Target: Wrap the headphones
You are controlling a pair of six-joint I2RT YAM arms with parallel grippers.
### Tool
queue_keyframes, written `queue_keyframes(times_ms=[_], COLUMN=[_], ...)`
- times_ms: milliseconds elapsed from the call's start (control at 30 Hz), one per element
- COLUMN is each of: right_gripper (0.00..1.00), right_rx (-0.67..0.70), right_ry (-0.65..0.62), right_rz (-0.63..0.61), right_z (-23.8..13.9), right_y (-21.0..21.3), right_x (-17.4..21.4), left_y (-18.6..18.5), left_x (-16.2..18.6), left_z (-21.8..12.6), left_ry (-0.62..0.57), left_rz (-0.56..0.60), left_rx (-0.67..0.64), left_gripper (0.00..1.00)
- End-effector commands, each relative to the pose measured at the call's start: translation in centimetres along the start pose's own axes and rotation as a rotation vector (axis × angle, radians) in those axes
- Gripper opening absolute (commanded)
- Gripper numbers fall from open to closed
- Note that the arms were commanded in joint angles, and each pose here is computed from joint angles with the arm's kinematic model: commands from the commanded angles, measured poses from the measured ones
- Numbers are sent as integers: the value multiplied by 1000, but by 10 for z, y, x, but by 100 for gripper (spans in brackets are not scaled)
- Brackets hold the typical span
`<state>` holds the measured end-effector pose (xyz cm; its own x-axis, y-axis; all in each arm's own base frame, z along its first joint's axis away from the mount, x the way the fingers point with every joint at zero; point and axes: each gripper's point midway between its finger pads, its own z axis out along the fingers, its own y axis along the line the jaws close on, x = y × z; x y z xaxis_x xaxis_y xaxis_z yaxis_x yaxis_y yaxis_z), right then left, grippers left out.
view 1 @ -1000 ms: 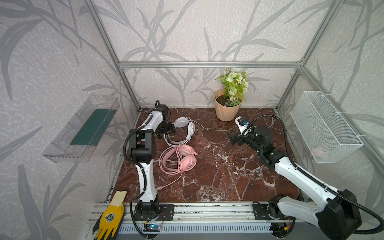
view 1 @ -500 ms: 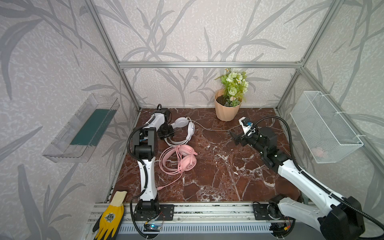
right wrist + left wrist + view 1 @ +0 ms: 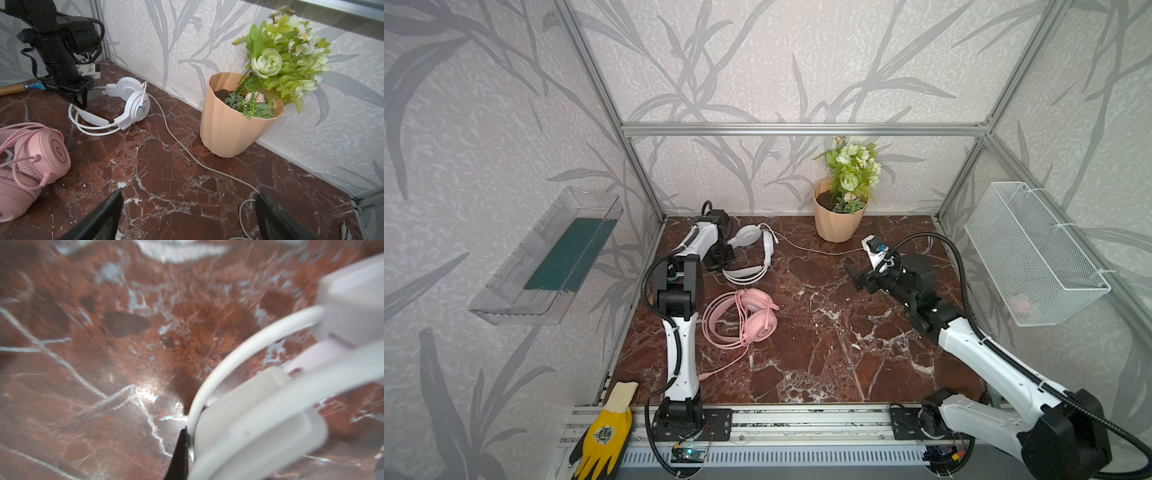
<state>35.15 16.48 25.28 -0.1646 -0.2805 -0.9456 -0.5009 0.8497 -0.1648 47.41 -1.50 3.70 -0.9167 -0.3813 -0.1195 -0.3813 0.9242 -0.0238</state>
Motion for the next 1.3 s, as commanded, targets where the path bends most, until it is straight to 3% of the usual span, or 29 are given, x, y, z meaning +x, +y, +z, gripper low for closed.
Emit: queue_keyframes(times_ms=[0,400,867,1033,1133,1267], right_gripper=[99,99,99,99,99,99], right_rx=[14,-42,-173,-166,-204,-266], right_ry=[26,58,-73,-109,-139,-120], right_rz=[-22,-84,-163,-204,-212,-223], right_z=[3,7,56,79,85,96], right_y=[-6,-22,-15,-22,-20,-12], right_x=[7,26,19,17,12,21], left_y=[-17,-55,-104,-115,-115,-124], left_x=[-13,-19,16,36,39,44], left_z=[-27,-112,-190,-199,-193,-190], left_ry=[-57,-181,-226,-245,-255,-244], left_rz=[42,288,529,657,701,744], left_rx=[62,254,488,453,384,390], left_gripper=[0,0,0,0,0,0])
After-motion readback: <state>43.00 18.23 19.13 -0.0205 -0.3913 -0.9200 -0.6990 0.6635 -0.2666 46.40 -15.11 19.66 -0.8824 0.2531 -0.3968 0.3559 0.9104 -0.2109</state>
